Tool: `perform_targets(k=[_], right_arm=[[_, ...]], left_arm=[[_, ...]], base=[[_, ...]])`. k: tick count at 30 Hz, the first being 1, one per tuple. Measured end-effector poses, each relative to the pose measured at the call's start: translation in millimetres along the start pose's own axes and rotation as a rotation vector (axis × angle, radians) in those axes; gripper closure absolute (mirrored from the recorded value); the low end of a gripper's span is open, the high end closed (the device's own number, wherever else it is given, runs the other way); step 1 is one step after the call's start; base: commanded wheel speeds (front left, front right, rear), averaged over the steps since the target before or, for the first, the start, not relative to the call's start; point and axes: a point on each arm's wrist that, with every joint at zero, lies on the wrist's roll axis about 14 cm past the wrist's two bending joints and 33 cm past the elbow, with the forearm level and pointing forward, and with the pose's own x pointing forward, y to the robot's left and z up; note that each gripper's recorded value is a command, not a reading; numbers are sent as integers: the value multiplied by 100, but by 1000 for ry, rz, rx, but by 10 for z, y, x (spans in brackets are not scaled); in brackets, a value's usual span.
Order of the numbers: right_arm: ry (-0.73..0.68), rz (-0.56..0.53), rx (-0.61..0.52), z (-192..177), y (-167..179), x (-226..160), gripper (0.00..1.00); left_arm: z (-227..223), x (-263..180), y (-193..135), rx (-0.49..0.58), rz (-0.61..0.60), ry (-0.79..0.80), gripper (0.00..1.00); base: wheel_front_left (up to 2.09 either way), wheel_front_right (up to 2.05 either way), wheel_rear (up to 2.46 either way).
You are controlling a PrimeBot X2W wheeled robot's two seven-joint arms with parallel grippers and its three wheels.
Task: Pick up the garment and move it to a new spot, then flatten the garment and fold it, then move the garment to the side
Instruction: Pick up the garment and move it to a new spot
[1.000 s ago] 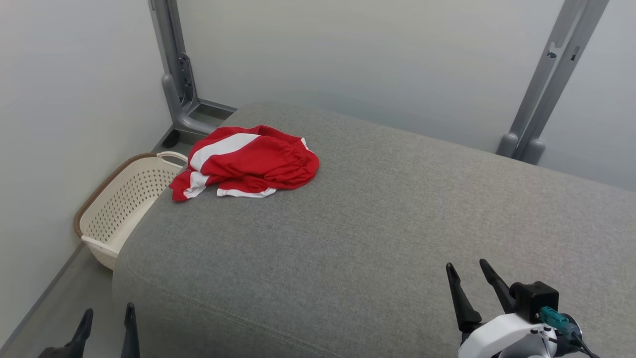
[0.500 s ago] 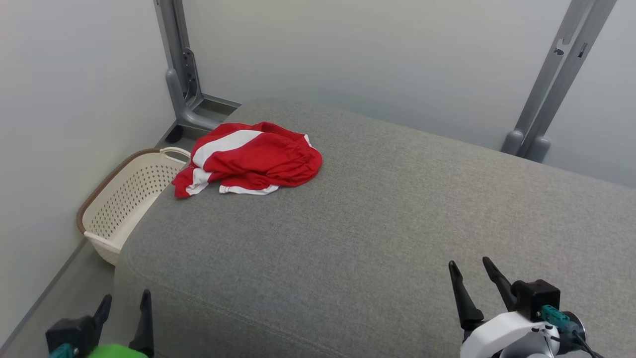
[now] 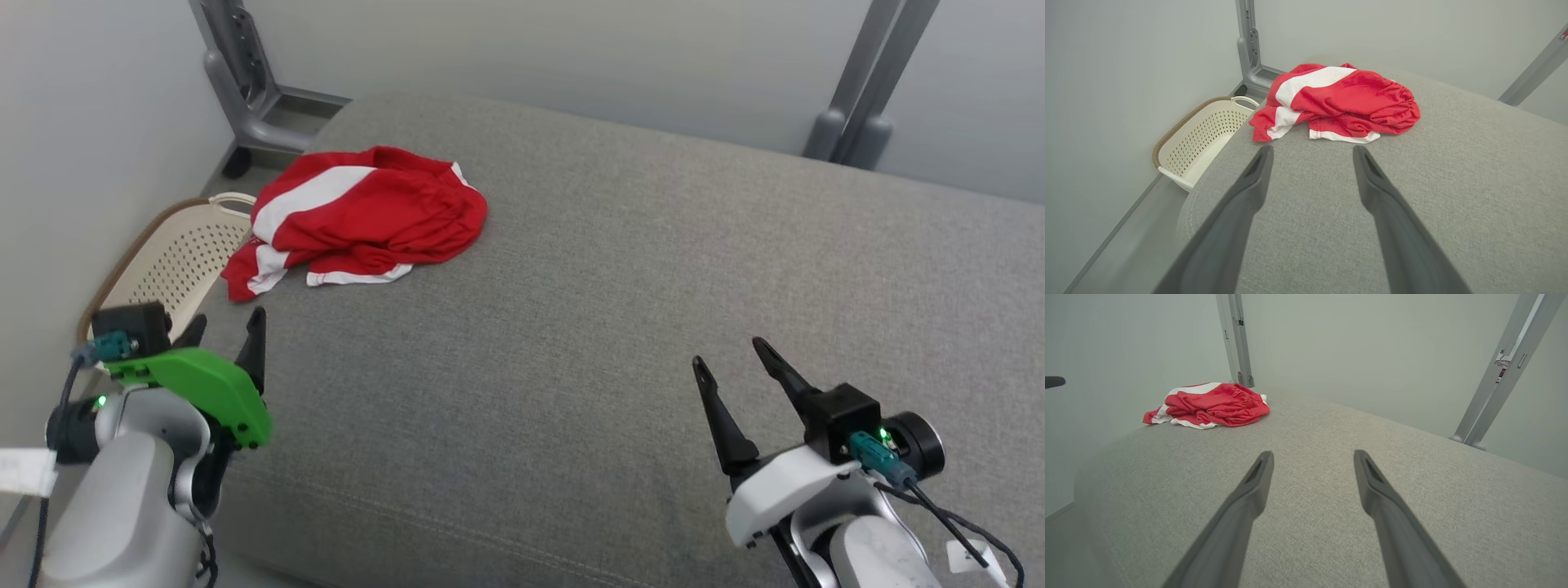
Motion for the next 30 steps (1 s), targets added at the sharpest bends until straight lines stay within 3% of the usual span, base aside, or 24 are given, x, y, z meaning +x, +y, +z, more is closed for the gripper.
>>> perform_targets(k=[4,12,24,30], right_arm=[[-14,22,-26,90,-13,149,0],[55,9,-17,-154,-262,235,0],[202,-77,30,-740,-653,79,0],[236,-113,33,-824,-745,-63,0]], left_arm=[[124,403,-145,44,-29,53,0],[138,1122,-388,289,-105,220,0],[-484,1768,-668,475,-187,545,0],[-654,1940,-707,516,-186,557,0]], base=[[0,0,0],[0,0,0],[0,0,0],[0,0,0]])
